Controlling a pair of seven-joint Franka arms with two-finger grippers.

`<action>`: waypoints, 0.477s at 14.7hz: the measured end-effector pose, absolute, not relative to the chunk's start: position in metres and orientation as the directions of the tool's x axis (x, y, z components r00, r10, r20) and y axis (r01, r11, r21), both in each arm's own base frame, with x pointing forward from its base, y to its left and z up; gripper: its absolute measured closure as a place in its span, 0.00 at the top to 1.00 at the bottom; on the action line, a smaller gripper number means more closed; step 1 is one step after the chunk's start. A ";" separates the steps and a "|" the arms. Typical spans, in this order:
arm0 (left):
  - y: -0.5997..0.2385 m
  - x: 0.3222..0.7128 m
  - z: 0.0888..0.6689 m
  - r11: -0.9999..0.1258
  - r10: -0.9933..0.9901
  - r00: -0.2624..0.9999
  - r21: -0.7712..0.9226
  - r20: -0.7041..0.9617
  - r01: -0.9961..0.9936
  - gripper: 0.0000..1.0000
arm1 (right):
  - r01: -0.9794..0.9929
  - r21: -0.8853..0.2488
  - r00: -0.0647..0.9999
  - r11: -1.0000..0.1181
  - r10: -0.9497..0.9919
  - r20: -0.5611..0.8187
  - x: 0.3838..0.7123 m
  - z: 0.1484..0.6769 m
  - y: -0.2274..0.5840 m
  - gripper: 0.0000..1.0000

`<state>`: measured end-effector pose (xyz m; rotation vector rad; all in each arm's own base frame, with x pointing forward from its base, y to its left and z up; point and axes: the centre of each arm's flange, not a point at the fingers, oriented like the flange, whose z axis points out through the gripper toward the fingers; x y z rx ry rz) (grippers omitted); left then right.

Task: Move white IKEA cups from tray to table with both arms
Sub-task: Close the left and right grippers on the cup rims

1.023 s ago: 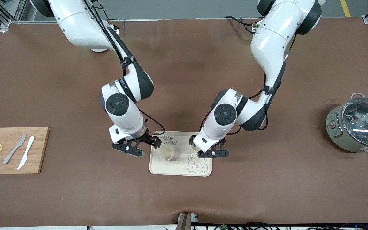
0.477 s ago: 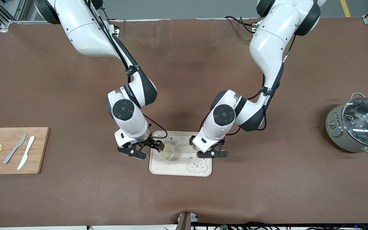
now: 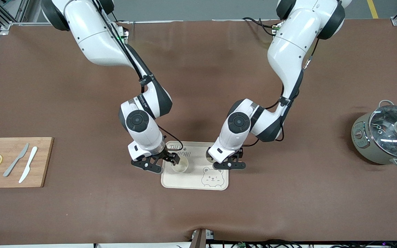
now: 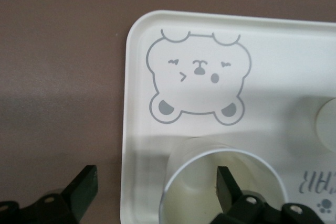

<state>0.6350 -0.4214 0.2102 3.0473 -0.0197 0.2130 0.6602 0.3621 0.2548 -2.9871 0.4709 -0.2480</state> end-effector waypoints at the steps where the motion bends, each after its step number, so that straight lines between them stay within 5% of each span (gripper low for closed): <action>1: -0.421 0.634 0.206 -0.996 -0.008 0.990 0.085 0.140 -0.020 1.00 | -0.295 -0.131 0.939 -0.946 -0.313 0.144 0.660 0.254 0.363 1.00; 6: -0.421 0.634 0.206 -0.995 0.025 0.990 0.094 0.141 0.012 1.00 | -0.286 -0.140 0.940 -0.948 -0.306 0.153 0.659 0.244 0.369 1.00; 7: -0.422 0.634 0.207 -0.993 0.066 0.988 0.103 0.137 0.052 0.93 | -0.284 -0.140 0.940 -0.948 -0.305 0.153 0.658 0.239 0.370 1.00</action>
